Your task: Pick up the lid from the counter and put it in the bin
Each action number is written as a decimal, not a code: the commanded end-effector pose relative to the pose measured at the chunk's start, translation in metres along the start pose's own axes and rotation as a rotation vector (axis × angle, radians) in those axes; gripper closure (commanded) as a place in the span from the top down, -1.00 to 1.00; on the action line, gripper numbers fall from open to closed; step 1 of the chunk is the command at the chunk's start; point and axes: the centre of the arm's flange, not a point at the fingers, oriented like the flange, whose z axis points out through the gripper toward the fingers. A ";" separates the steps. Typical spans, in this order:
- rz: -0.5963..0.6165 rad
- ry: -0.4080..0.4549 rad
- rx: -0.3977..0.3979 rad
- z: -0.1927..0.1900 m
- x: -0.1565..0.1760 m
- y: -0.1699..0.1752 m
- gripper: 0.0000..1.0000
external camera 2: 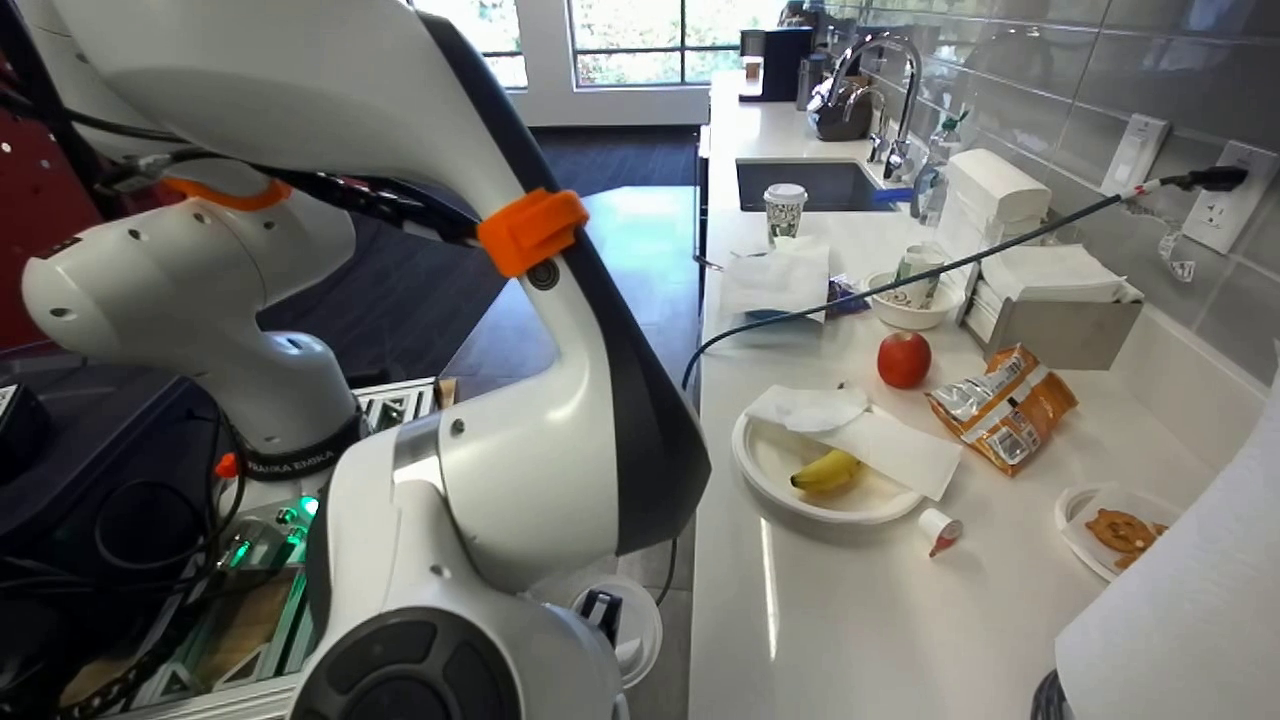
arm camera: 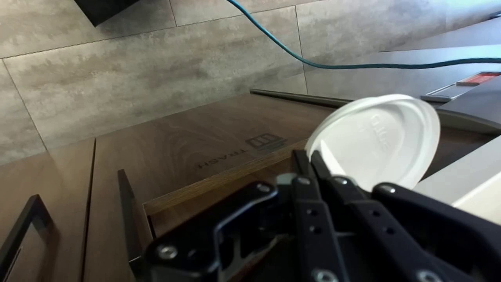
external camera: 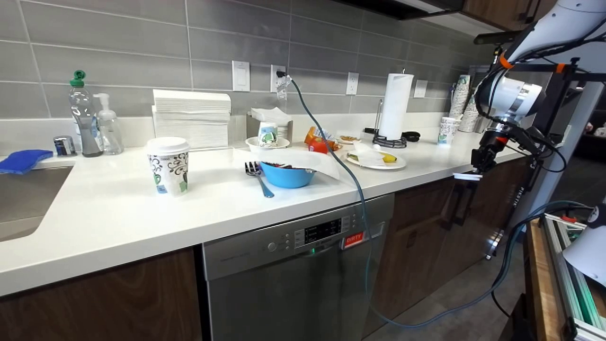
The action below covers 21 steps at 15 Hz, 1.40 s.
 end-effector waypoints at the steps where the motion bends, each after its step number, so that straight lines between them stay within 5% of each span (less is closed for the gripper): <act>1: 0.036 -0.005 -0.058 0.036 0.004 0.014 -0.99; 10: 0.135 -0.043 -0.174 0.126 0.015 0.056 -0.99; 15: 0.170 0.101 -0.186 0.149 0.047 0.057 -0.99; 21: 0.289 0.281 -0.081 0.159 0.062 0.055 -0.99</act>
